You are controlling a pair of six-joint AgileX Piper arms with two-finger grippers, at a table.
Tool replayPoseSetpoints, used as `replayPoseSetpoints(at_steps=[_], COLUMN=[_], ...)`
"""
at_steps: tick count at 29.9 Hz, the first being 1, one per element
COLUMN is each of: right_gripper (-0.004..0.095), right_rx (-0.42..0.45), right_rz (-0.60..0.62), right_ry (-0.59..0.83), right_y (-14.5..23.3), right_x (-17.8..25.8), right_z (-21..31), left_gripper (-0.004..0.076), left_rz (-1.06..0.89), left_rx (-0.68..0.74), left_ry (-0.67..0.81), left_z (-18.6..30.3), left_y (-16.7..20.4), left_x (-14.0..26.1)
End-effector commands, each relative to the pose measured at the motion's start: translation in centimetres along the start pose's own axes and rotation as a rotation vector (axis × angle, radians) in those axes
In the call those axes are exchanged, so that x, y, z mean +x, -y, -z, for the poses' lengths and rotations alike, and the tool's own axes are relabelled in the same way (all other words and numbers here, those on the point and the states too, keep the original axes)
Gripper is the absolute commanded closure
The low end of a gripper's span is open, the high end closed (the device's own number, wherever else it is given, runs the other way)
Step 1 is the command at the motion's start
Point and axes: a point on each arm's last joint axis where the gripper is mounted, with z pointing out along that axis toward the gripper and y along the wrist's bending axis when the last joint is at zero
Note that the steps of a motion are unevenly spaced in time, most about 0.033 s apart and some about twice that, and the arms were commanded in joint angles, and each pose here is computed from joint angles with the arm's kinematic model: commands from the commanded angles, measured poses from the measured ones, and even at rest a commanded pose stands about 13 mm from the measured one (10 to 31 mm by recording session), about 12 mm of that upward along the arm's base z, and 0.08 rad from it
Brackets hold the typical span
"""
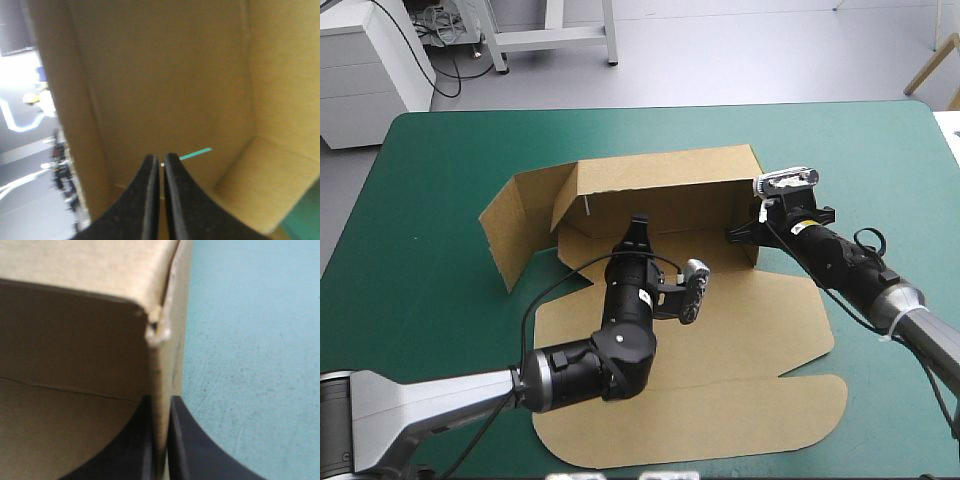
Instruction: Fold the box
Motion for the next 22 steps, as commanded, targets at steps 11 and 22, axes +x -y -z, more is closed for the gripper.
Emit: replayPoseSetpoints(at_steps=[11, 22], right_gripper=[0.0927, 0.0927], right_rx=[0.013, 0.013], right_rz=[0.024, 0.025], right_ry=[0.094, 0.094], right_y=[0.2, 0.2], right_x=[-2.2, -2.2], right_z=[1.3, 1.3], left_gripper=[0.0710, 0.0710], left_rz=[0.705, 1.363], left_rx=[0.437, 0.551], left_ry=[0.024, -0.056], left_z=[0.3, -2.6], left_y=[-15.0, -16.9], left_x=[10.1, 24.5])
